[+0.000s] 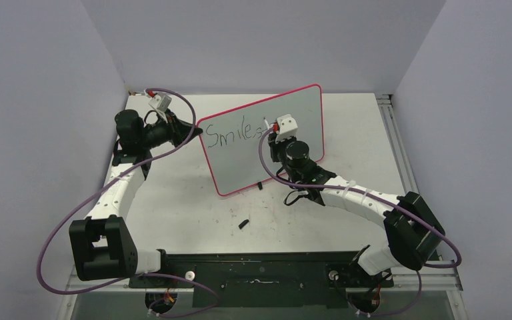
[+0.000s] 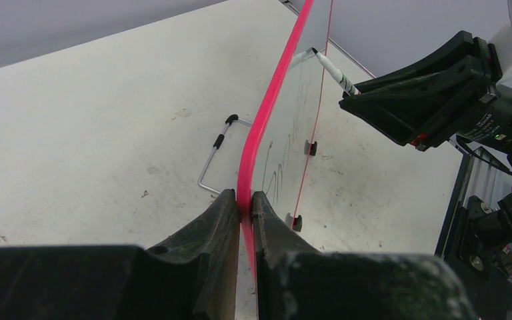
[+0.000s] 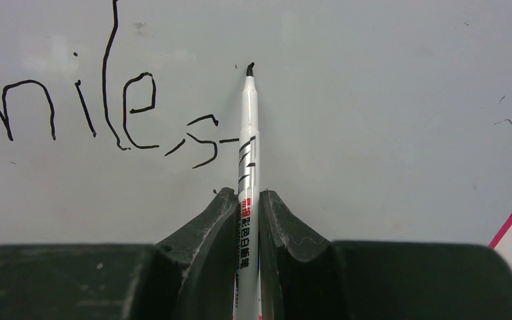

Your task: Write a sentence on the whiteboard

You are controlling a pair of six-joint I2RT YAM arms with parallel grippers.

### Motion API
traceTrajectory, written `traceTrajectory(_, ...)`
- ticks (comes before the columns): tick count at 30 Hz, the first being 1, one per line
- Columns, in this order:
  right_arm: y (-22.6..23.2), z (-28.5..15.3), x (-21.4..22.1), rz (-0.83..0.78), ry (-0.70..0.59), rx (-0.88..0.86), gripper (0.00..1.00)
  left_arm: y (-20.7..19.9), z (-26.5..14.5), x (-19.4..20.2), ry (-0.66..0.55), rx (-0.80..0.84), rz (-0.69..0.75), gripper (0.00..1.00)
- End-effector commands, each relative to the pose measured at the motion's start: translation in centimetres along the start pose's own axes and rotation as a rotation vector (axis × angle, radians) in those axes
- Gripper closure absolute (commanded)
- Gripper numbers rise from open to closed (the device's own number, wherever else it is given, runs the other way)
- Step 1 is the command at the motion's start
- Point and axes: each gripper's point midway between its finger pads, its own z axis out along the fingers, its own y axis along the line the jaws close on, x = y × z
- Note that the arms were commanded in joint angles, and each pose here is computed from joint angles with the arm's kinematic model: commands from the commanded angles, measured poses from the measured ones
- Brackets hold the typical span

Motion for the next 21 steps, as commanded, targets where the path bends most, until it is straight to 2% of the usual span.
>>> traceTrajectory(1,0.2,0.0,-0.8,0.034,-0.022,-0.015,0.95,-0.7,-0.4,-0.9,-0.019,0.014,0.048,1.00)
traceTrajectory(21,0.9,-2.3,4.8,0.058,0.104,-0.032,0.95,-0.9,-0.4,-1.0,-0.022,0.018,0.050,1.00)
